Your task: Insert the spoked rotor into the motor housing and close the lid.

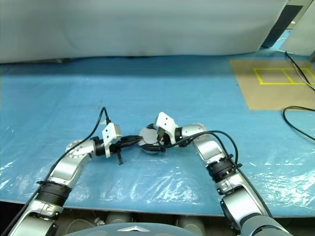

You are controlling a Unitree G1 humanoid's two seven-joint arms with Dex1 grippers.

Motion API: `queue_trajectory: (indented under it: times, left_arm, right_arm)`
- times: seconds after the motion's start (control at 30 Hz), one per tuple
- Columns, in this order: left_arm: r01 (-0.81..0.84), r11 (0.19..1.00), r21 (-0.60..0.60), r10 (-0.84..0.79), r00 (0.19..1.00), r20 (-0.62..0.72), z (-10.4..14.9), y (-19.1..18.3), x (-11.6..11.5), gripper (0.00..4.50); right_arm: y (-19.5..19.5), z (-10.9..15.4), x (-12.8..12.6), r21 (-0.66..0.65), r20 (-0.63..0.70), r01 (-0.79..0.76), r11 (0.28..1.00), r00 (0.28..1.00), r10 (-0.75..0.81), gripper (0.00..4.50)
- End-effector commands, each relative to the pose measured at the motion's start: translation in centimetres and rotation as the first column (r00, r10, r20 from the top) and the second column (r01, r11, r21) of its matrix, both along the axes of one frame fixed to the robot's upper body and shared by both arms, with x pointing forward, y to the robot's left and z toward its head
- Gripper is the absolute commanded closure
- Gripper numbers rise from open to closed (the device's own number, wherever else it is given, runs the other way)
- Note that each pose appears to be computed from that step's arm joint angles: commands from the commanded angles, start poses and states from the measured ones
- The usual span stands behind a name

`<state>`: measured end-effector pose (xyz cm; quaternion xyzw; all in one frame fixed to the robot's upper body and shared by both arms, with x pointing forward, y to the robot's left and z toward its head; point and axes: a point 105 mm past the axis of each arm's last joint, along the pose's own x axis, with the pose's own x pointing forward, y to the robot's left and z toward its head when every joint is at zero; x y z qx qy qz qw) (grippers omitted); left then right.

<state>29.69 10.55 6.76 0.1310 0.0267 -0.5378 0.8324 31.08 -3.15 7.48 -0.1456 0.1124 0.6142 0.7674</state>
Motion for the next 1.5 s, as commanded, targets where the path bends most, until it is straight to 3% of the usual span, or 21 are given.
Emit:
queue_trajectory:
  times: [0.03,0.17,0.3,0.5,0.7,0.87,1.07,1.37,1.5]
  left_arm:
    - [0.009,0.999,0.037,-0.007,0.999,-0.041,-1.3,-0.1,-0.3,4.50]
    - [0.012,0.999,0.037,-0.011,0.999,-0.042,-1.4,-0.2,-0.3,4.50]
    - [0.014,0.999,0.037,-0.012,0.999,-0.042,-1.4,-0.2,-0.3,4.50]
    - [0.012,0.999,0.033,-0.011,0.999,-0.043,-1.3,-0.2,-0.4,4.50]
    - [0.012,0.999,0.033,-0.010,0.999,-0.043,-1.4,-0.1,-0.5,4.50]
    - [0.011,0.999,0.034,-0.010,0.999,-0.040,-1.3,-0.1,-0.5,4.50]
    - [0.011,0.999,0.037,-0.009,0.999,-0.035,-1.3,-0.1,-0.4,4.50]
    - [0.011,0.999,0.039,-0.010,1.000,-0.028,-1.2,-0.1,-0.3,4.50]
    - [0.013,0.999,0.041,-0.012,1.000,-0.028,-1.3,-0.1,-0.4,4.50]
  right_arm:
    - [-1.8,-0.7,0.0,0.015,-0.065,0.074,0.997,0.995,-0.073,0.06]
    - [-3.0,0.7,-1.1,0.062,0.007,0.077,0.995,0.997,-0.077,0.06]
    - [-3.6,1.9,-0.7,0.112,-0.015,0.118,0.987,0.993,-0.117,0.06]
    - [-5.1,1.9,0.4,0.176,-0.247,0.260,0.949,0.945,-0.213,0.06]
    - [-6.7,2.1,0.9,0.259,-0.539,0.425,0.867,0.809,-0.236,0.06]
    - [-6.2,0.5,-0.8,0.217,-0.695,0.431,0.876,0.698,-0.172,0.06]
    - [-5.4,-0.8,-2.3,0.177,-0.803,0.413,0.893,0.586,-0.111,0.06]
    - [-3.7,0.0,-1.7,0.253,-0.801,0.434,0.864,0.595,-0.064,0.06]
    - [-4.8,-1.0,-1.1,0.228,-0.806,0.500,0.835,0.579,-0.127,1.04]
